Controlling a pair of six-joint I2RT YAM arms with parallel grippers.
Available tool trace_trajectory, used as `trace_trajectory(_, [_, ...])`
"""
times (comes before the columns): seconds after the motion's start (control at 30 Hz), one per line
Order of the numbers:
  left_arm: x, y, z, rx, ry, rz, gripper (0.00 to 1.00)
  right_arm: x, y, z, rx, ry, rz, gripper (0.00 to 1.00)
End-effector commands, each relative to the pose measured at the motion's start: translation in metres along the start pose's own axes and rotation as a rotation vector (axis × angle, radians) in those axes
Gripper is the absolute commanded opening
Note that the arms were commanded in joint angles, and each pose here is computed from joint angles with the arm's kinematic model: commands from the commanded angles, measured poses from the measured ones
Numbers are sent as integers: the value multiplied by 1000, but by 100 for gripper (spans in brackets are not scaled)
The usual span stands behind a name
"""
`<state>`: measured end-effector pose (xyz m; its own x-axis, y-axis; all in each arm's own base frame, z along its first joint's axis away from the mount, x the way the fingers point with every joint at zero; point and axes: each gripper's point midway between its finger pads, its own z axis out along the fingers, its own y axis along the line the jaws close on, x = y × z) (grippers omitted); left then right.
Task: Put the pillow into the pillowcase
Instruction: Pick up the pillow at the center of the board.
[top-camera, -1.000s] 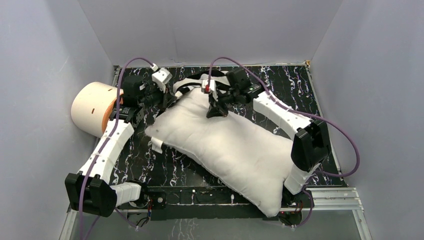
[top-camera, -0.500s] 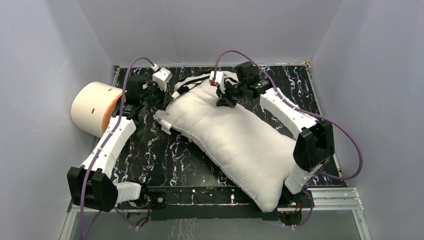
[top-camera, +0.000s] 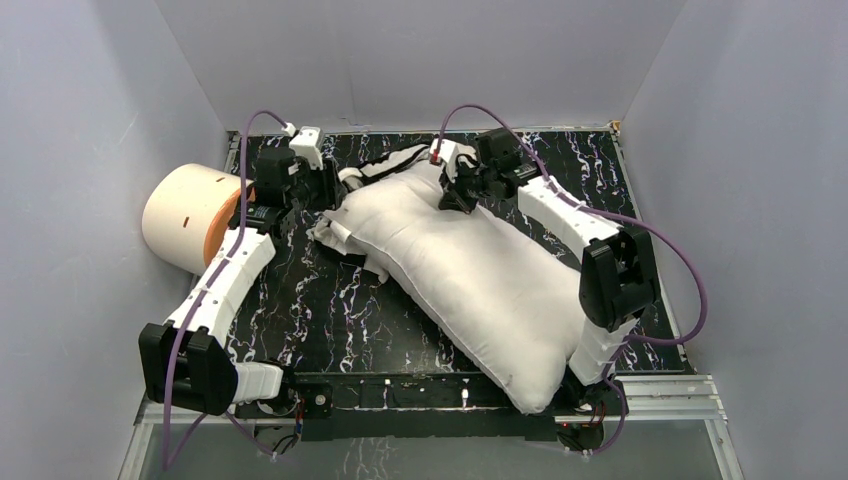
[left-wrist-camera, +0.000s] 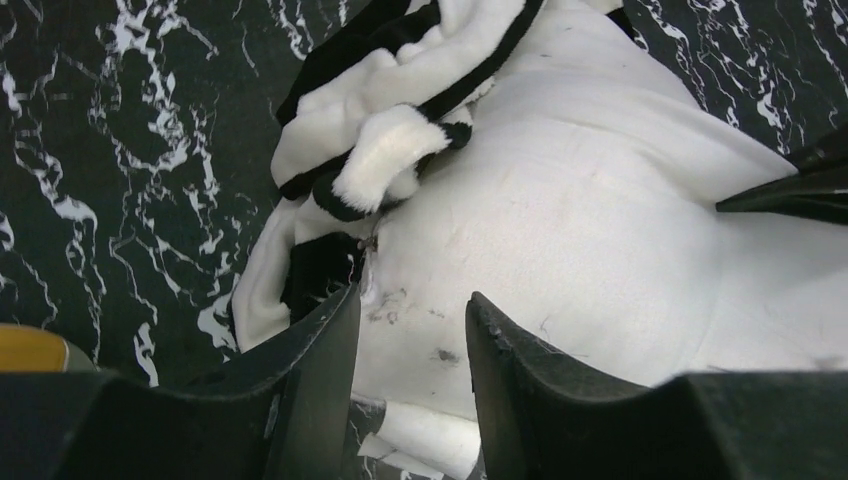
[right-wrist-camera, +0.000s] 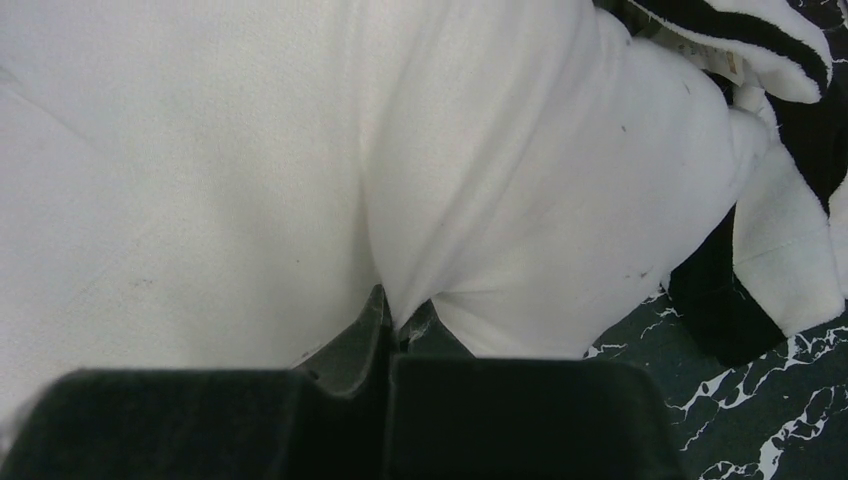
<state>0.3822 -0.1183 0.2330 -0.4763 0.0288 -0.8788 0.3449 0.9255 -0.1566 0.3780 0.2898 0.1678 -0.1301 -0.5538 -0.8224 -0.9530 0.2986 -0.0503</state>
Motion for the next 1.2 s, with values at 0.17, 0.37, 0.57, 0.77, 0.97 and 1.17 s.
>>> trace_trajectory(0.17, [49,22,-18,-219,53,-356,30,15,-40,-20,72,-73,186,0])
trace_trajectory(0.37, [71,5,-4,-123,79,-411,36,22,-40,-18,49,-87,238,0])
trace_trajectory(0.57, [88,-6,33,-56,86,-390,44,19,-40,-20,44,-103,244,0])
trace_trajectory(0.77, [100,9,71,-146,81,-363,49,18,-37,-20,27,-111,251,0])
trace_trajectory(0.97, [122,33,98,-257,129,-307,32,11,-35,-28,33,-130,234,0])
trace_trajectory(1.17, [94,47,42,-387,126,-248,0,-1,-18,-38,-16,-154,170,0])
